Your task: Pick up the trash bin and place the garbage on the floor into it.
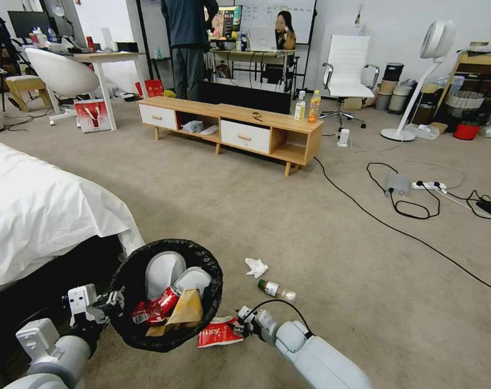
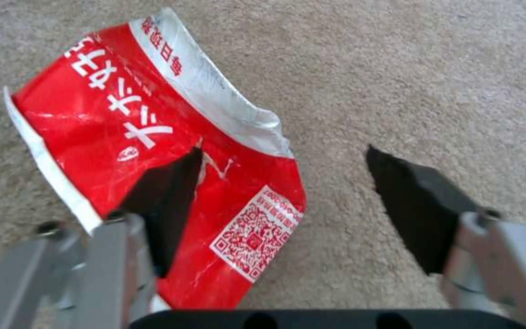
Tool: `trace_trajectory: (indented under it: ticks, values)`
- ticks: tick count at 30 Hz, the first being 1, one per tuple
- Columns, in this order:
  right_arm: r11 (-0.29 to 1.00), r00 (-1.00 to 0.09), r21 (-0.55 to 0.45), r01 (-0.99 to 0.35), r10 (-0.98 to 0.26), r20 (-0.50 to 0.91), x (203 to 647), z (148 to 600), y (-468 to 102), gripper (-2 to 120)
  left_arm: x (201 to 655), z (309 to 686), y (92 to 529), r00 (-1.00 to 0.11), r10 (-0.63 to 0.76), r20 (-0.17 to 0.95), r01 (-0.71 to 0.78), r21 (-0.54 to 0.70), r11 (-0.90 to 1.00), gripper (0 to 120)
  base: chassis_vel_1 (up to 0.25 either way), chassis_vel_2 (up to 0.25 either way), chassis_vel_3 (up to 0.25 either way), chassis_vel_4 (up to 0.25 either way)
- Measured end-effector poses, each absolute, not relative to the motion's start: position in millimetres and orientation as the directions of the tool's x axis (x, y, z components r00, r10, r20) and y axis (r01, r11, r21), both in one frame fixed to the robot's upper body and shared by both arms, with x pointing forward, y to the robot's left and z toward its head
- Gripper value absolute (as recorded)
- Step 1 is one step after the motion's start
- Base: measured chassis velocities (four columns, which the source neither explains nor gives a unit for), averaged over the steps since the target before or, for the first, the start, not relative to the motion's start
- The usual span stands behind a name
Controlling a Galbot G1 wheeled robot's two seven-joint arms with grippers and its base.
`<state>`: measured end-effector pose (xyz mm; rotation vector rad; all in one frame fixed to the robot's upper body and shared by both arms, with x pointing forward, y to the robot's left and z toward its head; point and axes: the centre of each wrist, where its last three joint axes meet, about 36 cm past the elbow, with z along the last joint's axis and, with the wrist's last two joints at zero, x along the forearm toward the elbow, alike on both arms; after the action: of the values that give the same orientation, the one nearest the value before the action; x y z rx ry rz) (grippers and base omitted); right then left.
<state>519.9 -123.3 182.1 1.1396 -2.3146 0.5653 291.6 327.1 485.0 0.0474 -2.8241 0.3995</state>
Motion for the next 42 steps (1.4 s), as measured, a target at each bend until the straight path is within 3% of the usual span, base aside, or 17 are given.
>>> trace_trajectory:
  ticks: [6,16,21,23,24,28,34,37,42]
  values:
    - [0.551,-0.531,-0.162,-0.818,-0.616,0.582,529.8,182.7,-108.5,97,290.1,486.0,327.3,-0.958,0.006,0.287,-0.072,-0.262,0.962,4,0.0,0.0,0.0,0.0]
    - [0.533,-0.523,-0.164,-0.83,-0.641,0.562,539.4,188.4,-90.7,100,289.4,486.6,327.2,-0.958,0.006,0.288,-0.072,-0.258,0.963,4,0.0,0.0,0.0,0.0]
    - [0.522,-0.511,-0.159,-0.838,-0.65,0.563,535.8,183.5,-95.1,76,289.1,486.1,325.7,-0.957,0.008,0.289,-0.07,-0.259,0.963,4,0.0,0.0,0.0,0.0]
    - [0.522,-0.511,-0.159,-0.838,-0.65,0.563,535.8,183.5,-95.1,76,289.1,486.1,325.7,-0.957,0.008,0.289,-0.07,-0.259,0.963,4,0.0,0.0,0.0,0.0]
    - [0.52,-0.507,-0.154,-0.84,-0.652,0.564,534.6,182.1,-96.6,67,289.1,486.1,325.6,-0.957,0.008,0.289,-0.07,-0.258,0.964,4,0.0,0.0,0.0,0.0]
    - [0.519,-0.502,-0.147,-0.842,-0.655,0.565,533.4,180.8,-97.5,55,289.3,486.1,325.5,-0.957,0.009,0.289,-0.069,-0.258,0.964,4,0.0,0.0,0.0,0.0]
    - [0.524,-0.497,-0.131,-0.842,-0.658,0.565,532.7,177.1,-97.9,27,291.0,484.2,326.4,-0.956,0.009,0.292,-0.07,-0.259,0.963,4,0.0,0.0,0.0,0.0]
    - [0.525,-0.498,-0.129,-0.841,-0.659,0.565,532.8,176.9,-97.8,23,291.2,483.8,326.6,-0.956,0.008,0.292,-0.071,-0.259,0.963,4,0.0,0.0,0.0,0.0]
    - [0.527,-0.497,-0.12,-0.841,-0.665,0.557,531.4,176.8,-96.0,0,292.0,482.9,327.0,-0.956,0.008,0.293,-0.071,-0.26,0.963,4,0.0,0.0,0.0,0.0]
